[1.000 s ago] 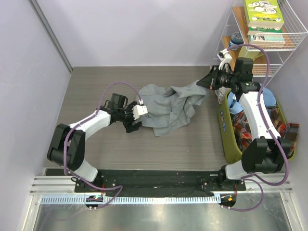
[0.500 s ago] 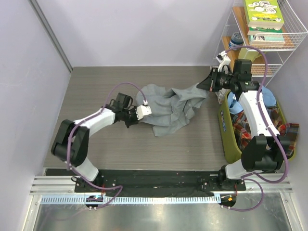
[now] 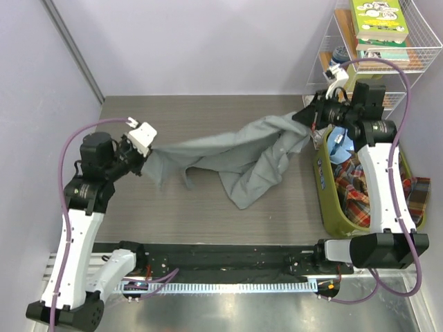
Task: Fold and stack the long sleeve shirts
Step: Flatten the shirt out
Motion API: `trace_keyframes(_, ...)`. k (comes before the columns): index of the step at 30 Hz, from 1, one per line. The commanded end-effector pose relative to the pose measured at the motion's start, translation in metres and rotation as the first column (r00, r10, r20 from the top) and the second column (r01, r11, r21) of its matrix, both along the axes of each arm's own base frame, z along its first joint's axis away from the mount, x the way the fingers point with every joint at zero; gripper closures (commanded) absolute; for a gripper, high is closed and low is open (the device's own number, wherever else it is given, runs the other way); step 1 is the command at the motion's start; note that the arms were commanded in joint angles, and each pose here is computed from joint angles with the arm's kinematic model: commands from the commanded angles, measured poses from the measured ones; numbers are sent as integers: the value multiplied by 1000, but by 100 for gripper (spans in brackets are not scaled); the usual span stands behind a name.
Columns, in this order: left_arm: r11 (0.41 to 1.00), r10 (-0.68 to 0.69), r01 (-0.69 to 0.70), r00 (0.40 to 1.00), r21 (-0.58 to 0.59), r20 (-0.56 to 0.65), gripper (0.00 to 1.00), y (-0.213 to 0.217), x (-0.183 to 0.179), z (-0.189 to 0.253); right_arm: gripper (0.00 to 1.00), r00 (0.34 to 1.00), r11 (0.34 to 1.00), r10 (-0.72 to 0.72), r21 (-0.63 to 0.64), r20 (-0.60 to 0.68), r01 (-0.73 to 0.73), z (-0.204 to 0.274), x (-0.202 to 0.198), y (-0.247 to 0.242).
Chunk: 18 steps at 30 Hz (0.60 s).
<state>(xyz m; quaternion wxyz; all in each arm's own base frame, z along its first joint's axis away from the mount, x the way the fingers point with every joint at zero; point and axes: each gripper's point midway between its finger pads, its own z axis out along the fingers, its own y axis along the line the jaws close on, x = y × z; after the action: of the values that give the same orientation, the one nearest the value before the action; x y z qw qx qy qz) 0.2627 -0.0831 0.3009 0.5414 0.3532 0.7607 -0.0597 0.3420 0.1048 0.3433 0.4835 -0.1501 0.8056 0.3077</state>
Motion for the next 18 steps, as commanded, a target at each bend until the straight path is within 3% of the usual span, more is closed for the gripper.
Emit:
trace_keyframes(1, 970, 243, -243, 970, -21, 8, 100, 32, 65, 13, 99, 982, 992, -117, -32, 146, 123, 33, 66, -20)
trace_keyframes(2, 962, 273, -271, 961, -40, 43, 100, 38, 83, 32, 99, 970, 991, -131, -2, 205, 135, 55, 81, -20)
trace_keyframes(4, 952, 303, -301, 952, -52, 44, 100, 43, 132, 29, 99, 962, 988, -154, 30, 225, 152, 65, 124, -21)
trace_keyframes(5, 942, 331, -323, 939, -96, 89, 100, 49, 150, 55, 99, 952, 987, -158, 62, 264, 147, 79, 140, -18)
trace_keyframes(7, 941, 319, -309, 947, -139, 48, 100, 48, 195, 49, 99, 940, 981, -165, 148, 299, 125, 106, 175, -11)
trace_keyframes(8, 927, 334, -303, 935, -222, 120, 100, 48, 221, 102, 99, 922, 974, -176, 196, 345, 113, 133, 194, -5)
trace_keyframes(9, 922, 338, -306, 935, -238, 106, 100, 59, 242, 99, 99, 912, 967, -189, 233, 365, 107, 151, 198, -3)
trace_keyframes(10, 911, 362, -301, 911, -281, 197, 100, 70, 247, 147, 99, 866, 963, -199, 255, 458, 86, 187, 200, -3)
trace_keyframes(12, 896, 371, -279, 897, -346, 240, 100, 77, 256, 178, 99, 804, 955, -225, 289, 551, 69, 228, 190, -5)
trace_keyframes(14, 876, 401, -248, 850, -413, 342, 100, 95, 243, 233, 99, 687, 951, -245, 306, 684, 34, 288, 149, -8)
trace_keyframes(16, 879, 391, -212, 832, -426, 393, 100, 107, 223, 258, 99, 646, 951, -254, 307, 720, 32, 295, 138, -10)
trace_keyframes(17, 883, 383, -196, 825, -426, 416, 100, 109, 215, 265, 99, 573, 953, -248, 302, 781, 0, 328, 92, -9)
trace_keyframes(18, 894, 359, -177, 833, -411, 420, 100, 109, 208, 263, 99, 574, 960, -218, 278, 789, -18, 322, 84, -4)
